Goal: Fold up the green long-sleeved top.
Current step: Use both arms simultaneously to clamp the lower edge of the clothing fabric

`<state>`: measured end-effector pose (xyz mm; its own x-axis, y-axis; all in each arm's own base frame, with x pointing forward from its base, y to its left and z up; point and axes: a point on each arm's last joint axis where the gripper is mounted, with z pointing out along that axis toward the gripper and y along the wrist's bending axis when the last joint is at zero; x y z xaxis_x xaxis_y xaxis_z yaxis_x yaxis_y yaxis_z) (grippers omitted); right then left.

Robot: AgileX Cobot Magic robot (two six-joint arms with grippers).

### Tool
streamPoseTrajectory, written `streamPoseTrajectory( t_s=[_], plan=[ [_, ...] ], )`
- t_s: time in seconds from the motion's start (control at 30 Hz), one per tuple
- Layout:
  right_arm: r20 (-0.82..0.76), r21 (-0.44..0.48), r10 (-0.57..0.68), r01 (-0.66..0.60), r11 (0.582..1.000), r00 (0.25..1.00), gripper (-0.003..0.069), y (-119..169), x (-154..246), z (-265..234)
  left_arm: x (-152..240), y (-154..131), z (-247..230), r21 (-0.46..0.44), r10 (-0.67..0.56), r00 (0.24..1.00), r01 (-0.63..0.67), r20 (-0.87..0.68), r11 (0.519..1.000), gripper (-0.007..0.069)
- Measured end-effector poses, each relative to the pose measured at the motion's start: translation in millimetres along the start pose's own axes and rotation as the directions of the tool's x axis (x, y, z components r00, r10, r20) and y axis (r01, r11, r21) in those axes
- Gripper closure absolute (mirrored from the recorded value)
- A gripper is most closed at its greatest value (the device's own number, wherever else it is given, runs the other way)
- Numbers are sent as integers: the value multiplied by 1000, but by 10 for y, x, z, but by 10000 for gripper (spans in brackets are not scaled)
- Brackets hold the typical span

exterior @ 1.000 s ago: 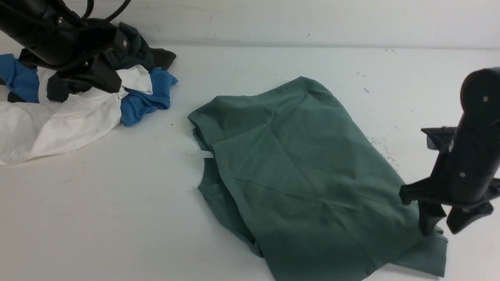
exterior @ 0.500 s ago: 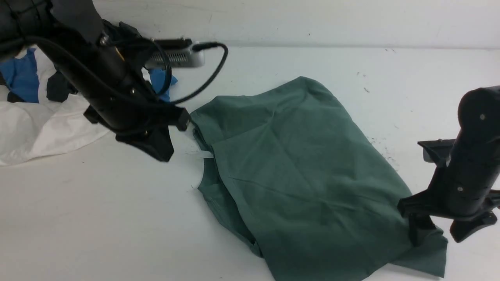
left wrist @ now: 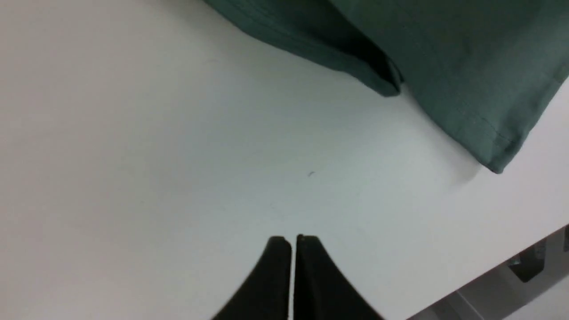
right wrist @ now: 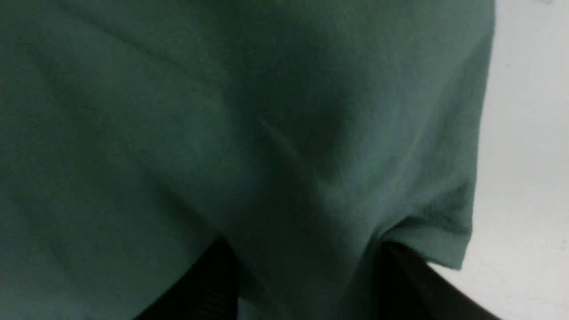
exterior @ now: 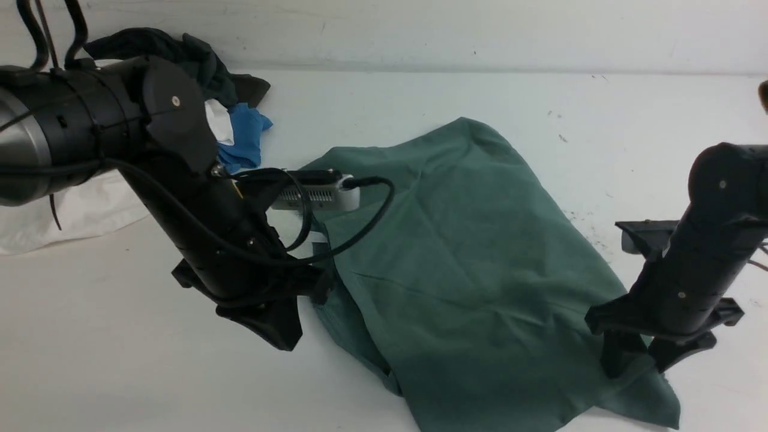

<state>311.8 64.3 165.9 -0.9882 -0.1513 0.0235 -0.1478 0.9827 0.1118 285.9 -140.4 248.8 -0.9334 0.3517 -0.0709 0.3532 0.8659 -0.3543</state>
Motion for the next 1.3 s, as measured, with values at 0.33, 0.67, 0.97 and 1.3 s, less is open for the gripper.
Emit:
streamPoseTrajectory(
  t_s=[0.33,0.67,0.97,1.3],
  plan=[
    [-59,-38,-4,2,999,998,598,70,239,-216,8,26,5,-45,19,1000,-19,-9,999,605],
    [-64,-32,-20,18,999,998,598,373,977,-235,38,39,7,-62,-8,999,5,-40,998,573],
    [-30,-30,-4,3,1000,1000,598,544,1258,-198,66,-94,73,-70,36,997,-41,-64,997,494],
    [-21,-27,2,-2,1000,1000,598,547,1261,-185,355,-271,469,-85,34,982,-50,-184,995,355]
  ],
)
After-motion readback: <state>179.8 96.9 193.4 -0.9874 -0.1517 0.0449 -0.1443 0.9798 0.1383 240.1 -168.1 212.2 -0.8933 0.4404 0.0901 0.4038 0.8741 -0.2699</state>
